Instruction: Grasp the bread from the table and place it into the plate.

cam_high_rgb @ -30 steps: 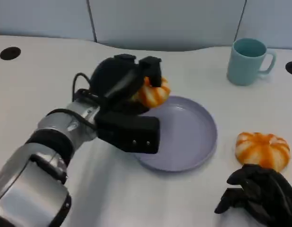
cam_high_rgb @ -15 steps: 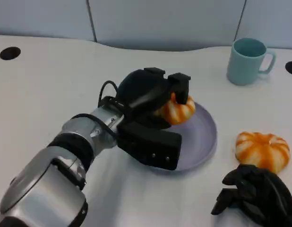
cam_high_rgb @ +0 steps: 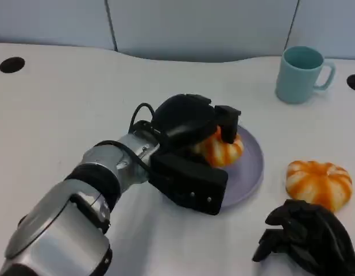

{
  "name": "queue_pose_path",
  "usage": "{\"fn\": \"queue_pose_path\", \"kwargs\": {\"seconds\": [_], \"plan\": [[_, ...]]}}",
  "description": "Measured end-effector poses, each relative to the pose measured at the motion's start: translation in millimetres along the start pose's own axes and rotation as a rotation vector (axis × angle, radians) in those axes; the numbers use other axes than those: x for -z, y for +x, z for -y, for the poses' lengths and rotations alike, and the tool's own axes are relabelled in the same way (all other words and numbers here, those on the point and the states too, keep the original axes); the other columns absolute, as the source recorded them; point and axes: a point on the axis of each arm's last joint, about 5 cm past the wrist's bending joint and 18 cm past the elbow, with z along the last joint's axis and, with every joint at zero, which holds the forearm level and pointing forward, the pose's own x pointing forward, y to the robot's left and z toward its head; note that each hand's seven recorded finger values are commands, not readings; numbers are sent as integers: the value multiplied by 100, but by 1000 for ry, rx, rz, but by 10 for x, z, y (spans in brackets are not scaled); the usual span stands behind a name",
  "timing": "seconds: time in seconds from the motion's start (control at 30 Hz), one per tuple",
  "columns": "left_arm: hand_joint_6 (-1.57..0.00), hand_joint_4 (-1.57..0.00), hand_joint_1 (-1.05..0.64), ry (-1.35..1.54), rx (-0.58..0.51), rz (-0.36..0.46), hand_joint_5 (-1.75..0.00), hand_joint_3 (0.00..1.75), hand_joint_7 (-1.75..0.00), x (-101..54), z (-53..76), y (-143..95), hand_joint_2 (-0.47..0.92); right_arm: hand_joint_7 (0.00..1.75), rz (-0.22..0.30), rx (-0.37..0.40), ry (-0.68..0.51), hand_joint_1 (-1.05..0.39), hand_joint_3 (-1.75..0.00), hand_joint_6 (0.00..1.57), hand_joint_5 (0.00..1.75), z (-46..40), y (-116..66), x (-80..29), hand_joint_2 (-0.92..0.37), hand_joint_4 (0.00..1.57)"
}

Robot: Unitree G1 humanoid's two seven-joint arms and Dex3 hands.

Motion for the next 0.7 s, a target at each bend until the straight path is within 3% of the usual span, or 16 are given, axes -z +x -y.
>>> {"fn": "queue_pose_path", "kwargs": {"seconds": [0.03, 0.1, 0.13, 0.2, 0.23, 0.3, 0.4, 0.53, 0.7], "plan": [[-74, -69, -26, -3, 19, -4, -146, 60, -120, 2, 0, -1, 79, 40, 0, -1, 1, -99, 0, 148, 68, -2, 1, 2, -66, 144], [-71, -70, -29, -18, 54, -25, -125, 35, -90, 14, -2, -5, 87, 40, 0, -1, 0, -99, 0, 149, 67, -4, 1, 3, -66, 144], [-67, -69, -31, -23, 62, -32, -122, 28, -83, 19, -5, -5, 90, 40, -1, -1, -1, -99, 0, 149, 67, -4, 0, 3, -66, 144], [-61, -63, -35, -30, 71, -38, -116, 22, -72, 23, -10, -5, 91, 40, -1, -2, -6, -99, 0, 148, 68, -9, 1, 0, -66, 144], [-58, -58, -38, -29, 81, -41, -108, 20, -55, 24, -10, -5, 92, 40, 0, -3, -7, -99, 0, 148, 68, -11, 1, -3, -66, 143], [-57, -54, -41, -25, 111, -57, -104, 17, -36, 32, -9, -5, 92, 40, 1, -3, -8, -99, 0, 148, 68, -12, 2, -5, -66, 143], [-55, -45, -50, -22, 141, -70, -87, 16, -24, 39, -9, -6, 92, 40, 1, -3, -8, -99, 0, 148, 68, -12, 1, -5, -66, 143], [-49, -37, -65, -19, 189, -88, -59, 26, -12, 47, -14, -4, 92, 40, 3, -3, -9, -99, 0, 148, 68, -12, 1, -6, -66, 143], [-45, -34, -72, -22, 269, -103, -49, 33, -6, 55, -65, 19, 92, 40, 3, -2, -10, -99, 0, 149, 68, -12, 1, -7, -66, 143]]}}
